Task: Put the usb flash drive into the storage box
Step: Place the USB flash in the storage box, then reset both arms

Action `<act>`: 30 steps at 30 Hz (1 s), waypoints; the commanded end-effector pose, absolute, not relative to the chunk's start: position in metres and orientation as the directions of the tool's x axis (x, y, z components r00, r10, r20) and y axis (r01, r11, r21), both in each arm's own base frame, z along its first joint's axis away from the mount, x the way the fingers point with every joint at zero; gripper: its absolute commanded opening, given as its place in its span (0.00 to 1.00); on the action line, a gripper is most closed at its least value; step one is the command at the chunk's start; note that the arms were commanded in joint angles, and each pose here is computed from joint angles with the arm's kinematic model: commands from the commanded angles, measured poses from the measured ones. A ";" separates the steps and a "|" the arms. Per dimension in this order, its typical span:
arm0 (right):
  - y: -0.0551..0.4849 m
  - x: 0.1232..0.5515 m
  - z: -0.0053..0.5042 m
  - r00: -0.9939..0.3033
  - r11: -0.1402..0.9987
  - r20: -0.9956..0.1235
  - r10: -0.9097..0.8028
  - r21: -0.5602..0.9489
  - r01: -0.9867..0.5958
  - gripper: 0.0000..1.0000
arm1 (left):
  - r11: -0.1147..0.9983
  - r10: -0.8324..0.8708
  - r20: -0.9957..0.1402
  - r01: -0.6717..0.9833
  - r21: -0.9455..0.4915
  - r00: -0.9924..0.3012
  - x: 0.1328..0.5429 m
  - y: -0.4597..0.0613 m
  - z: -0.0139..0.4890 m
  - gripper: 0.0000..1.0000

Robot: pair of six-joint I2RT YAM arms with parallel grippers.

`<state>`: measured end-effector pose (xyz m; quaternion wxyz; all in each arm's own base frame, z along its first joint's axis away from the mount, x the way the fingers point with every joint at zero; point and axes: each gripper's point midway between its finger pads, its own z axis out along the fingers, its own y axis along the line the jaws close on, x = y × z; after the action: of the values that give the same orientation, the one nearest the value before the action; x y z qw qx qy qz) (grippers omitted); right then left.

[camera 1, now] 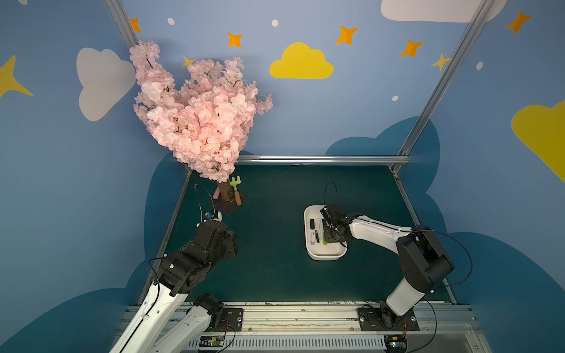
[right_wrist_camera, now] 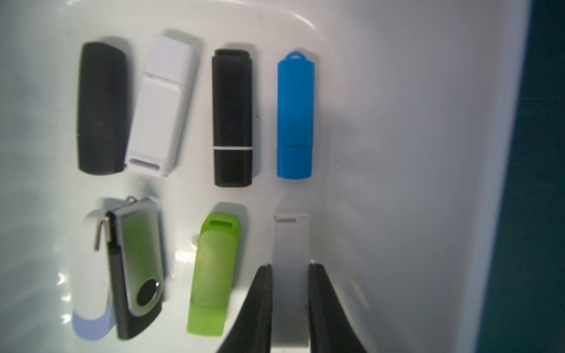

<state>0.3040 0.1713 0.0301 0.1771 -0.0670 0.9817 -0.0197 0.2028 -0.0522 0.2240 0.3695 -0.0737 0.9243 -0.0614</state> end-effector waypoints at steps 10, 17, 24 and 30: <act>0.168 0.305 0.033 -0.943 0.991 -0.307 -0.128 -0.063 -0.114 0.43 | 0.982 -0.185 -0.669 -0.108 -0.156 -0.720 0.202 -0.048 0.221 0.67; 0.184 0.306 0.113 -0.836 0.978 -0.513 -0.195 -0.038 -0.204 0.44 | 0.982 -0.186 -0.698 -0.117 -0.146 -0.691 0.209 -0.046 0.224 0.73; 0.148 0.309 0.213 -0.568 0.981 -0.811 -0.144 -0.042 -0.189 0.48 | 0.972 -0.227 -0.788 -0.077 -0.224 -0.573 0.243 -0.062 0.210 0.89; 0.044 0.308 0.197 -0.475 0.980 -0.878 -0.066 -0.146 0.133 0.63 | 0.999 -0.039 -0.905 -0.033 -0.027 -0.423 0.281 -0.059 0.163 0.90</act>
<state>0.3069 0.0891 0.2200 0.5112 -0.0188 0.8592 -0.0082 0.2512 -0.0575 0.1402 0.4413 -0.0491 0.8957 -0.0240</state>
